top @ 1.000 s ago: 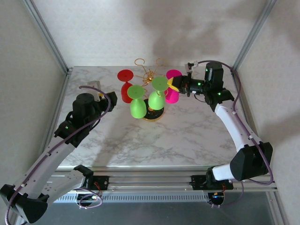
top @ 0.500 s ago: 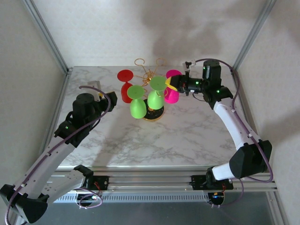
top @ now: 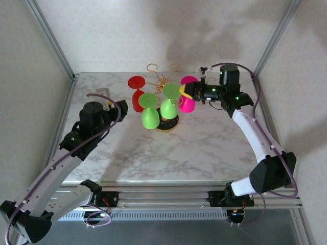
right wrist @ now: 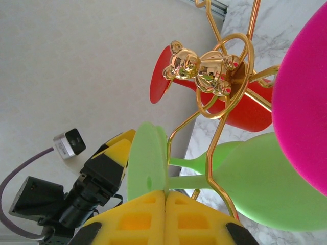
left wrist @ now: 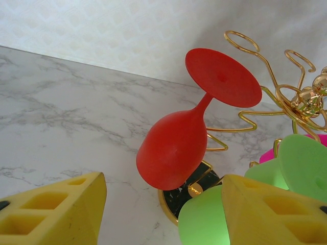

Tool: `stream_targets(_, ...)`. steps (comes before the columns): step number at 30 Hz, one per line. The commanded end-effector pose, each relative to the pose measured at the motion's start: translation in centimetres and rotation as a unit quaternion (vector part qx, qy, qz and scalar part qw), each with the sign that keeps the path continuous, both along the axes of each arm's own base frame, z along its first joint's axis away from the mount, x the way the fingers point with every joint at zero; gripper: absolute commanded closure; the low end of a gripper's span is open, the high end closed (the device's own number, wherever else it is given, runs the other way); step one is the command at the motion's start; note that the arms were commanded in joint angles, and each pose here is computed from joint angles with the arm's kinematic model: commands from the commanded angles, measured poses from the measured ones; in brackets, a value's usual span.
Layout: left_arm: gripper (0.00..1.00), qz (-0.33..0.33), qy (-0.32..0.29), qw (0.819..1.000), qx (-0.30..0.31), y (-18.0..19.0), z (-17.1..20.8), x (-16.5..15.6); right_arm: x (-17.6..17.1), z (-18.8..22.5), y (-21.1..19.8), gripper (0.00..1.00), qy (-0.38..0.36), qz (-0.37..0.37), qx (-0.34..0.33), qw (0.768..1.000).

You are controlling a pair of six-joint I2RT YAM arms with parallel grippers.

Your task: Take the wine glass off the wine glass rack

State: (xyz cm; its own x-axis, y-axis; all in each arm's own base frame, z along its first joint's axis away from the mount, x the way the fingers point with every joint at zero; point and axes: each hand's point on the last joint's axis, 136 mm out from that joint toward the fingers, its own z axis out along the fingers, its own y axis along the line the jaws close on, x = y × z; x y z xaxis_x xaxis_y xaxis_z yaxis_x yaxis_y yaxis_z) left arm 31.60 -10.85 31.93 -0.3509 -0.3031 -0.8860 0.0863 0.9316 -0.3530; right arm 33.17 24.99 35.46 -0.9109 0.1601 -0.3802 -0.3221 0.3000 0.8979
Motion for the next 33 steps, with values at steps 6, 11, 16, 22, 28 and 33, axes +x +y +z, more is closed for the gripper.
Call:
stream_targets(6,0.39,0.002,-0.016,1.0,0.002,0.1,1.0,-0.2,0.1,0.7,0.3,1.0,-0.023,0.004,-0.017,1.0)
stream_targets(11,0.39,0.002,-0.016,1.0,0.004,0.1,0.9,-0.2,0.2,0.7,0.3,1.0,-0.022,0.005,-0.022,1.0)
stream_targets(16,0.39,0.002,-0.015,1.0,0.005,0.1,0.8,-0.1,0.0,0.7,0.5,1.0,-0.021,0.01,-0.032,0.999)
stream_targets(22,0.39,0.002,-0.017,1.0,0.005,0.1,0.9,-0.2,-0.5,0.9,0.7,1.0,-0.021,0.016,-0.033,0.999)
stream_targets(28,0.39,0.003,-0.018,1.0,0.005,0.2,0.9,-0.4,-1.2,0.6,0.9,1.0,-0.017,0.023,-0.038,0.999)
stream_targets(33,0.39,0.004,-0.019,1.0,0.004,0.3,0.9,-0.5,-1.7,0.4,1.1,1.0,-0.014,0.027,-0.042,0.999)
